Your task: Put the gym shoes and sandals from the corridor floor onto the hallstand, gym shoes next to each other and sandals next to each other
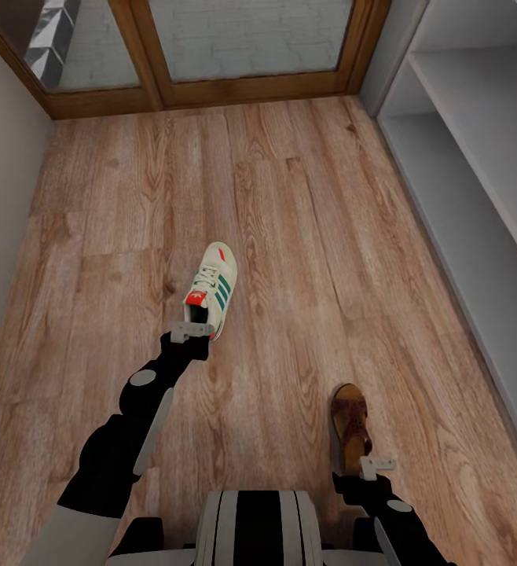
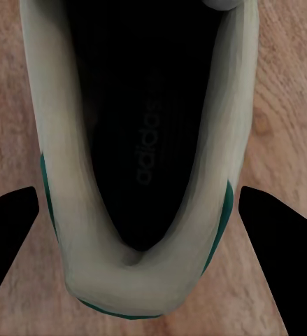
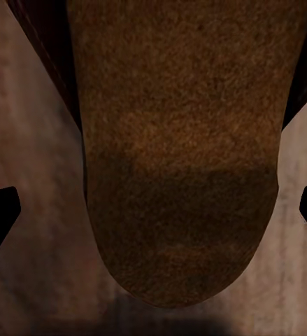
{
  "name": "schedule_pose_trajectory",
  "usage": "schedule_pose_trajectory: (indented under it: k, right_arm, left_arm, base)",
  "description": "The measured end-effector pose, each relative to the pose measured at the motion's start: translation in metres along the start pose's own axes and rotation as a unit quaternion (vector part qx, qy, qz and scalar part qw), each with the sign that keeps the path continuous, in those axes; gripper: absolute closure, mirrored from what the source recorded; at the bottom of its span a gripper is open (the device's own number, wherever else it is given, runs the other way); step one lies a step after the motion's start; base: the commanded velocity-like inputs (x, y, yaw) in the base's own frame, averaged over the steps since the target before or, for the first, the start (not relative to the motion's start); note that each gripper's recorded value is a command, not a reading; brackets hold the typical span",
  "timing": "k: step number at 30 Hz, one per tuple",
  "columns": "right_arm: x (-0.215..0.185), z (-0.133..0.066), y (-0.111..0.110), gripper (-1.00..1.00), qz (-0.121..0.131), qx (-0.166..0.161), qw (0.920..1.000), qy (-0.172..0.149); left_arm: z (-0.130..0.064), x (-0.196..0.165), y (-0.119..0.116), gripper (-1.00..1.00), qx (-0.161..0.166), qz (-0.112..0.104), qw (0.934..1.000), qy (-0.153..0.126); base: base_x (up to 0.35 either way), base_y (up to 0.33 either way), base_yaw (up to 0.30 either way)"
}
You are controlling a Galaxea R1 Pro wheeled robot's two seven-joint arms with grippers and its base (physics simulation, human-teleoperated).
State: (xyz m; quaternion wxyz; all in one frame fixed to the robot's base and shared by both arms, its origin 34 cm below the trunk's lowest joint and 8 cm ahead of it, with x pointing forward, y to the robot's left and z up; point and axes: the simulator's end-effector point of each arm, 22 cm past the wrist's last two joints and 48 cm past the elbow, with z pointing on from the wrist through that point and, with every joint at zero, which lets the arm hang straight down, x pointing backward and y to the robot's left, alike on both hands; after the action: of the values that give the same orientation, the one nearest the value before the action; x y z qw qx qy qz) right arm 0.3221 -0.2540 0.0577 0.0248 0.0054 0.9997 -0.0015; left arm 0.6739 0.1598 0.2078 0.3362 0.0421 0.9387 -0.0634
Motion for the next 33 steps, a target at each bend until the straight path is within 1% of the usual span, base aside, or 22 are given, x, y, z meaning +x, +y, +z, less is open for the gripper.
schedule_pose_trajectory:
  k: [5,6,33]
  right_arm:
    - [0.0000,0.0000,0.0003,-1.00,0.000,-0.001,1.0000,0.000]
    - [0.0002,0.0000,0.0005,1.00,0.000,-0.001,1.0000,0.000]
    - [0.0008,0.0001,0.0001,1.00,-0.001,0.000,1.0000,0.001]
  left_arm:
    - [-0.0001,-0.0005,0.0000,1.00,0.000,0.000,1.0000,-0.001]
    - [-0.0002,-0.0008,0.0000,1.00,0.000,0.000,1.0000,-0.001]
    - [-0.0005,-0.0021,0.0003,1.00,-0.001,0.000,1.0000,-0.002]
  base:
    - [0.003,0.000,0.000]
    - [0.000,0.000,0.000]
    - [0.000,0.000,0.000]
